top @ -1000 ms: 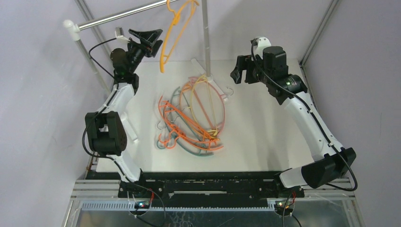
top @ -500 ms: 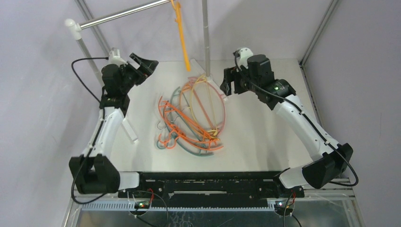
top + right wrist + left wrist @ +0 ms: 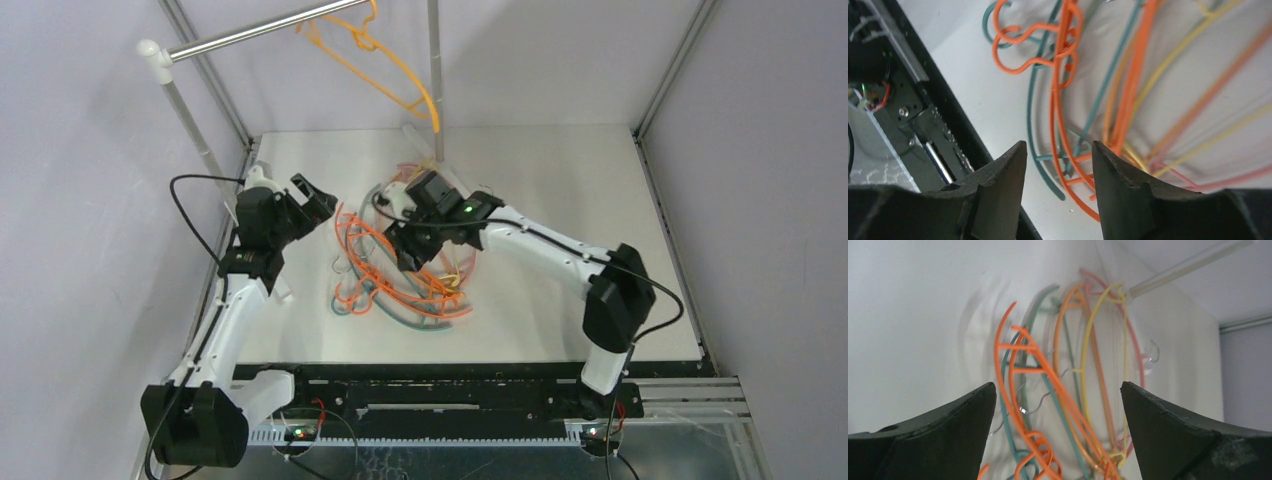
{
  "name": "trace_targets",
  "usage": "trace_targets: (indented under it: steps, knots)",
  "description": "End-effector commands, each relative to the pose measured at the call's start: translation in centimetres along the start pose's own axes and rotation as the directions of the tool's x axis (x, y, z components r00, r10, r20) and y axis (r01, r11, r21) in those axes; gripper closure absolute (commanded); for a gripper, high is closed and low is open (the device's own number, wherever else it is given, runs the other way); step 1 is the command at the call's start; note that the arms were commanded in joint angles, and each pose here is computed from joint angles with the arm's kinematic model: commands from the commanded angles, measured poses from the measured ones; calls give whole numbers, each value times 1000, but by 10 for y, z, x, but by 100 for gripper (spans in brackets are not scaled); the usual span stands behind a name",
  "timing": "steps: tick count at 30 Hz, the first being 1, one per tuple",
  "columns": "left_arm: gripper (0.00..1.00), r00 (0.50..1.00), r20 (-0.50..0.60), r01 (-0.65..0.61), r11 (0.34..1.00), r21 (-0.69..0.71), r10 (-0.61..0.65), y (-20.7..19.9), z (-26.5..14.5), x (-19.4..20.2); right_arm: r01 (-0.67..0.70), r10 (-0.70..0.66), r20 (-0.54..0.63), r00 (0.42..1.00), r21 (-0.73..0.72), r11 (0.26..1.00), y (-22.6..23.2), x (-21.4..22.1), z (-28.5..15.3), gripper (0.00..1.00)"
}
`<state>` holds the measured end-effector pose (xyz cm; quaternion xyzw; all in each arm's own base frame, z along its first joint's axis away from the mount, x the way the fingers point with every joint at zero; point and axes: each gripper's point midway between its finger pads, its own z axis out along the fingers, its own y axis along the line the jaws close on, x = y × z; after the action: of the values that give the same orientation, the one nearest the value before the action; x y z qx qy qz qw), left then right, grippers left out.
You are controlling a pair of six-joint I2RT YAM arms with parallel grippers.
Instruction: Organize the hangers
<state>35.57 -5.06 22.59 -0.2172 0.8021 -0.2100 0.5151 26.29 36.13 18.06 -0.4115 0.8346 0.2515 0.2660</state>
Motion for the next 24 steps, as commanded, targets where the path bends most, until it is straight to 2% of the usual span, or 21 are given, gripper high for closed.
trace_targets:
  steps: [1, 7, 12, 17, 24]
  knots:
    - [1, 998, 37, -47, 998, -32, 48, 8, -18, 1, 58, -60, -30, 998, -75, 996, 22, 3, 23, 43]
    - [1, 998, 5, -61, 997, -53, 61, 18, -31, 16, 96, -96, -97, 991, -4, 995, 26, 30, 59, 47]
    - [2, 998, -3, -56, 998, -40, 56, 17, -37, 21, 98, -88, -111, 990, 92, 991, 5, 45, 71, 47]
    - [2, 998, 8, -63, 997, -40, 63, 17, -47, 21, 50, -44, -114, 993, 47, 998, -1, 50, 84, 50]
    - [2, 998, 3, -56, 997, -60, 56, 24, -49, 28, 77, -72, -158, 985, 27, 997, 14, 68, 107, 51]
